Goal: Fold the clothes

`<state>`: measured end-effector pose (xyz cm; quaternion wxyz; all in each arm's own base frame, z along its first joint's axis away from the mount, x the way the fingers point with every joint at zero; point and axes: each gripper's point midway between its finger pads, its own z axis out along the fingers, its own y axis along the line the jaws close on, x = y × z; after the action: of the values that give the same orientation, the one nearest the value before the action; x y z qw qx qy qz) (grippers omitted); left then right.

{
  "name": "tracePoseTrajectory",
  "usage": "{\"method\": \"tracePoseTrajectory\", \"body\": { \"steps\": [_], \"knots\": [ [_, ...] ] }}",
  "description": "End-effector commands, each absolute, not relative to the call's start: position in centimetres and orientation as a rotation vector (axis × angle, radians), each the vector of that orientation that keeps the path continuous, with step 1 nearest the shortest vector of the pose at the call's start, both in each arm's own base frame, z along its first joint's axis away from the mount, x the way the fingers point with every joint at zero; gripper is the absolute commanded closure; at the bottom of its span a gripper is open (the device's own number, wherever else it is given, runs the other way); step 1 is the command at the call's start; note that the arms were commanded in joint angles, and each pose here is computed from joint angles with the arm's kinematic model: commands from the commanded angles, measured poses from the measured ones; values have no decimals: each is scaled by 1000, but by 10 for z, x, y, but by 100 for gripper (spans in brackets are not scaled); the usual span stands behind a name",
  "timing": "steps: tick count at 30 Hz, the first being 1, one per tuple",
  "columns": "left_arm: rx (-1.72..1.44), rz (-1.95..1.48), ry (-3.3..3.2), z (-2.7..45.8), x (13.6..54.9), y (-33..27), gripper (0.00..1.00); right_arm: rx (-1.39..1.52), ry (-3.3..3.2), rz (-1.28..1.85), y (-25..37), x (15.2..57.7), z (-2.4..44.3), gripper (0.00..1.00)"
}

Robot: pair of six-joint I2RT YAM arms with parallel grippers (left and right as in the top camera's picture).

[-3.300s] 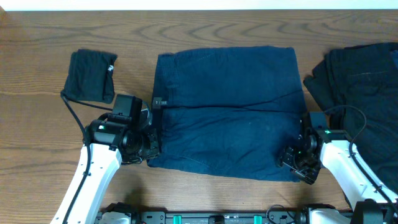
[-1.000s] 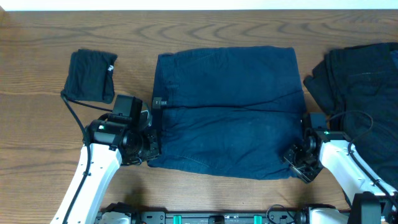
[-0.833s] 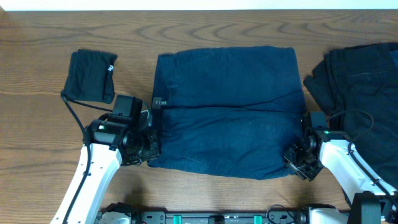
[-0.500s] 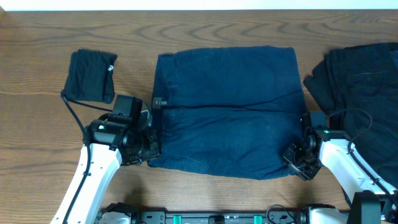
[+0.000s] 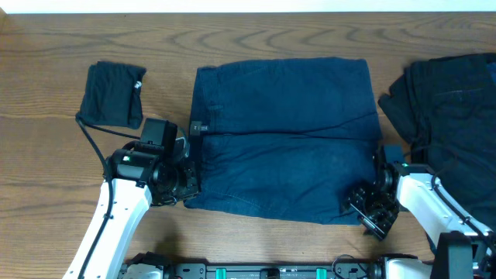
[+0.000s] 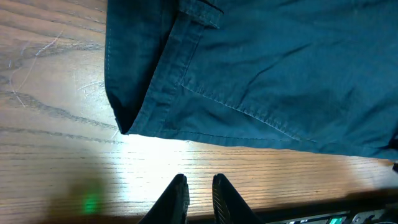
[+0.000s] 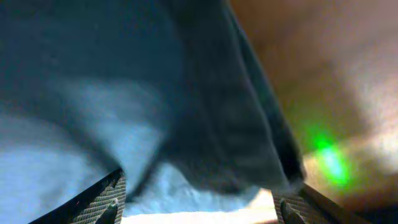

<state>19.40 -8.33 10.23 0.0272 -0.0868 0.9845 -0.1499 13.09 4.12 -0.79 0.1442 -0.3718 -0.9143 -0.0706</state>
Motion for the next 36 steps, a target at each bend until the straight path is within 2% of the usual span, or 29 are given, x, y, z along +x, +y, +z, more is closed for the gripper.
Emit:
{"method": "tracePoseTrajectory", "body": {
  "steps": [1,6,16,30,33,36],
  "knots": [
    [-271,-445,3050,100,192,-81,83,-1032,-2620,-189,40,121,-15,25],
    [-271,-445,3050,100,192,-81,83,-1056,-2686,-63,22,127,-20,31],
    [-259,-444,3050,100,192,-81,83,-1133,-2767,64,-1,143,-24,32],
    [-259,-444,3050,100,192,-81,83,-1305,-2774,-21,-14,164,-27,34],
    [-259,-445,3050,100,192,-81,83,-1302,-2768,-42,-12,164,-27,39],
    [-259,-445,3050,100,192,-81,83,-1298,-2766,-54,-10,164,-27,49]
  ]
}}
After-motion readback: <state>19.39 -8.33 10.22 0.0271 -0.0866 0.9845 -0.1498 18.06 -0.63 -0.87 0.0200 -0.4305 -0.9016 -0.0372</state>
